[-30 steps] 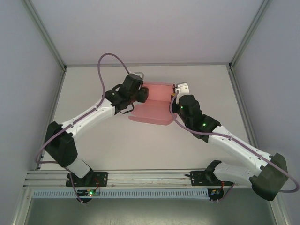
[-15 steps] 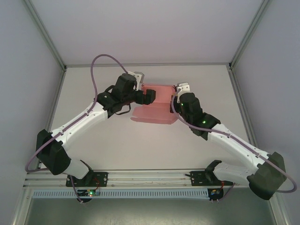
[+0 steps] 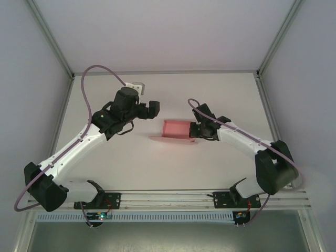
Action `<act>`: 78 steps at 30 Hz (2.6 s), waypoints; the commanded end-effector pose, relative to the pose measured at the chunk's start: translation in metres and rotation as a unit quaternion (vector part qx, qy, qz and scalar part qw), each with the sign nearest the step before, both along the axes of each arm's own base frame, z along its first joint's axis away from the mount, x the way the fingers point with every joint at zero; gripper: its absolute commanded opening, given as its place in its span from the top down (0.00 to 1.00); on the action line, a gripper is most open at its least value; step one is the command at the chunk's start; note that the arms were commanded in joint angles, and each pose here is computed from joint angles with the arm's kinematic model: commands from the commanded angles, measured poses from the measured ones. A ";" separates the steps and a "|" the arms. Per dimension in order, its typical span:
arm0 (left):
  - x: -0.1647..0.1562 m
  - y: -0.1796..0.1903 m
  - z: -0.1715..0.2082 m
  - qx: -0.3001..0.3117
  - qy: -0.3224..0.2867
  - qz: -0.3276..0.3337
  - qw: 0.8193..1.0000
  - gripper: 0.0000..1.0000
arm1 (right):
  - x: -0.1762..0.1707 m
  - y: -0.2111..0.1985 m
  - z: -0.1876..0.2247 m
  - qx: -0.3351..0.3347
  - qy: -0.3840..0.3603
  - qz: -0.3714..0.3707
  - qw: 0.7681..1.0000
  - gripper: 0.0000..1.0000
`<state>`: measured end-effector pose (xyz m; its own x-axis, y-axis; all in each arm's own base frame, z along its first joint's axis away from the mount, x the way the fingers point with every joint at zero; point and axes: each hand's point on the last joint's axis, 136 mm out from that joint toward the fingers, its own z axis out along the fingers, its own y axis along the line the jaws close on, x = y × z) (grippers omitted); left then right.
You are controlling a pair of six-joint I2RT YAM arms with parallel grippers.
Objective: Assemble paper box
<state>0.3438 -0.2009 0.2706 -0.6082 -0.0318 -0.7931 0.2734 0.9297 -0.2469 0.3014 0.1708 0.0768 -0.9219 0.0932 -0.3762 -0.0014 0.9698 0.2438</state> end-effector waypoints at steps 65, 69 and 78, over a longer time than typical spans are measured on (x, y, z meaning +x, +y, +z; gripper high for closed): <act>0.094 -0.058 -0.186 -0.099 0.218 -0.057 0.969 0.62 | -0.054 0.045 -0.024 0.036 0.002 0.083 0.996 0.67; 0.106 -0.057 -0.168 -0.090 0.199 -0.069 0.973 0.55 | -0.046 0.007 -0.004 -0.040 -0.064 0.087 0.993 0.56; 0.075 0.031 -0.098 -0.008 0.139 0.015 0.990 0.00 | 0.002 0.041 0.116 -0.003 -0.360 0.382 0.851 0.02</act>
